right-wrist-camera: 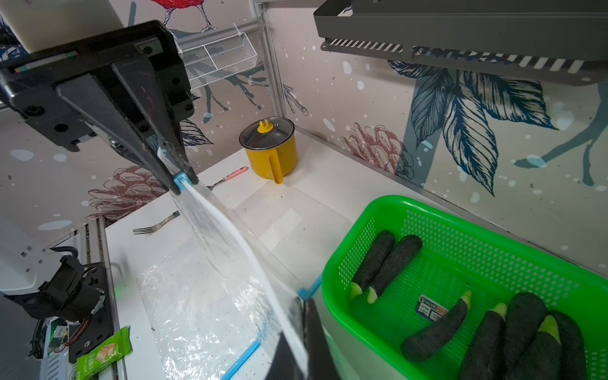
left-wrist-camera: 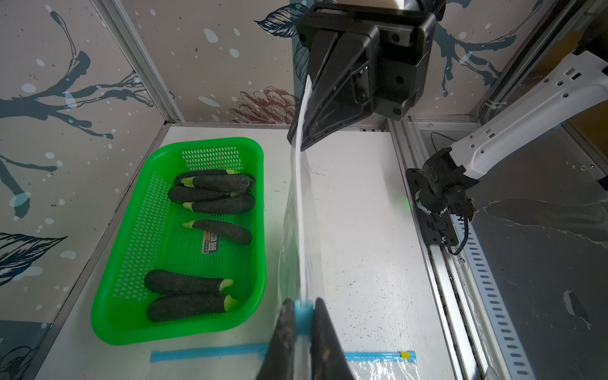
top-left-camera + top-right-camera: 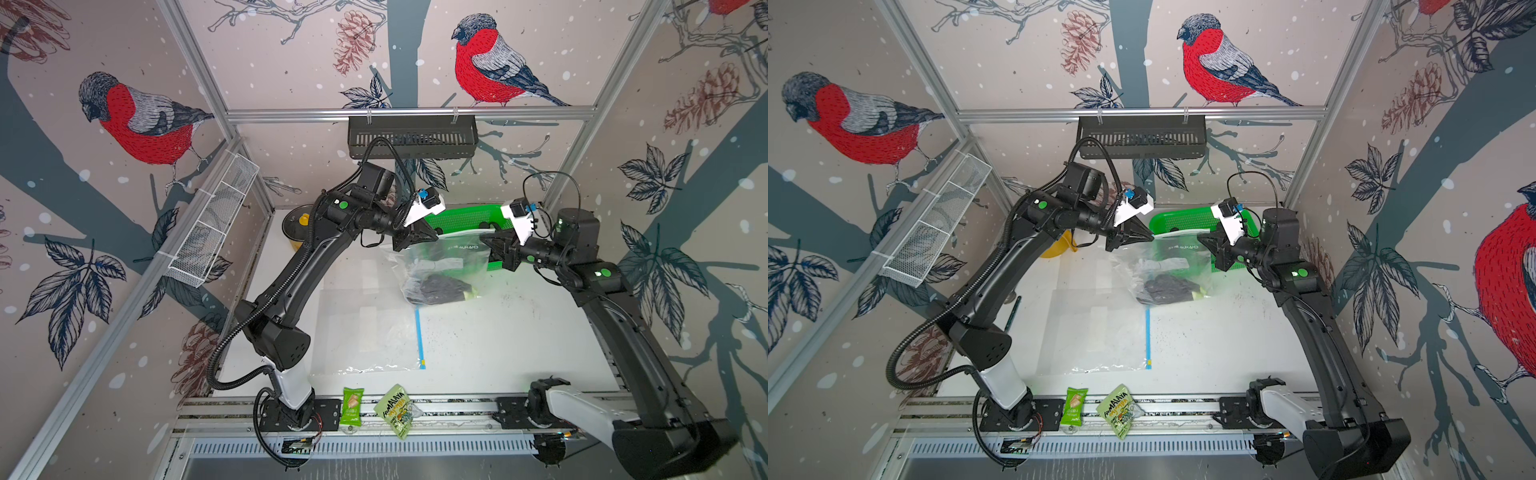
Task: Place the eggplant in a zip-top bag and seal the zipper
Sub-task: Zip the zipper on the zipper food storage bag.
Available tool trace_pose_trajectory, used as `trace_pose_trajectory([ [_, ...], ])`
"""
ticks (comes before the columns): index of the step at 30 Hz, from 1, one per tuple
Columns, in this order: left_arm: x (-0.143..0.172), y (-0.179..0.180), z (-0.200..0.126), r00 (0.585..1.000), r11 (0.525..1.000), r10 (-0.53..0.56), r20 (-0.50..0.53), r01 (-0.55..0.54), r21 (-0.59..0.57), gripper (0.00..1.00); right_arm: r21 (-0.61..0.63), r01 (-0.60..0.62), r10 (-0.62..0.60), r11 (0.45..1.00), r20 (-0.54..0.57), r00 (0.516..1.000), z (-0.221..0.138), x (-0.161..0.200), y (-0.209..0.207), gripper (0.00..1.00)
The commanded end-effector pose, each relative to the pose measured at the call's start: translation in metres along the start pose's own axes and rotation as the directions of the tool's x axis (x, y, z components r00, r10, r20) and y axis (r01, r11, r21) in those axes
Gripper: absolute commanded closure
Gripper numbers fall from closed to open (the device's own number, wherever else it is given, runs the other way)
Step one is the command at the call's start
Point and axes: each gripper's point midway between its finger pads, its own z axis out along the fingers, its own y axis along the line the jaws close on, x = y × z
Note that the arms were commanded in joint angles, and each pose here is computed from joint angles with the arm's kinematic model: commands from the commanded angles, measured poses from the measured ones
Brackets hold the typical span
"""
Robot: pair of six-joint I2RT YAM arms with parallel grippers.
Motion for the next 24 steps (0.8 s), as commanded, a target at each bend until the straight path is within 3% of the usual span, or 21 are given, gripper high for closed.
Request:
trace_pose_trajectory([
  [1, 0.007, -0.003, -0.006, 0.999, 1.0, -0.025, -0.03, 0.025, -0.011, 0.9, 0.091, -0.006, 0.004, 0.996, 0.023, 1.0, -0.007, -0.005, -0.018, 0.98],
  [24, 0.027, 0.016, -0.035, 0.996, 0.988, -0.089, -0.011, 0.087, -0.124, 0.9, 0.17, -0.046, 0.039, 0.984, 0.048, 0.998, -0.025, -0.006, -0.038, 0.98],
])
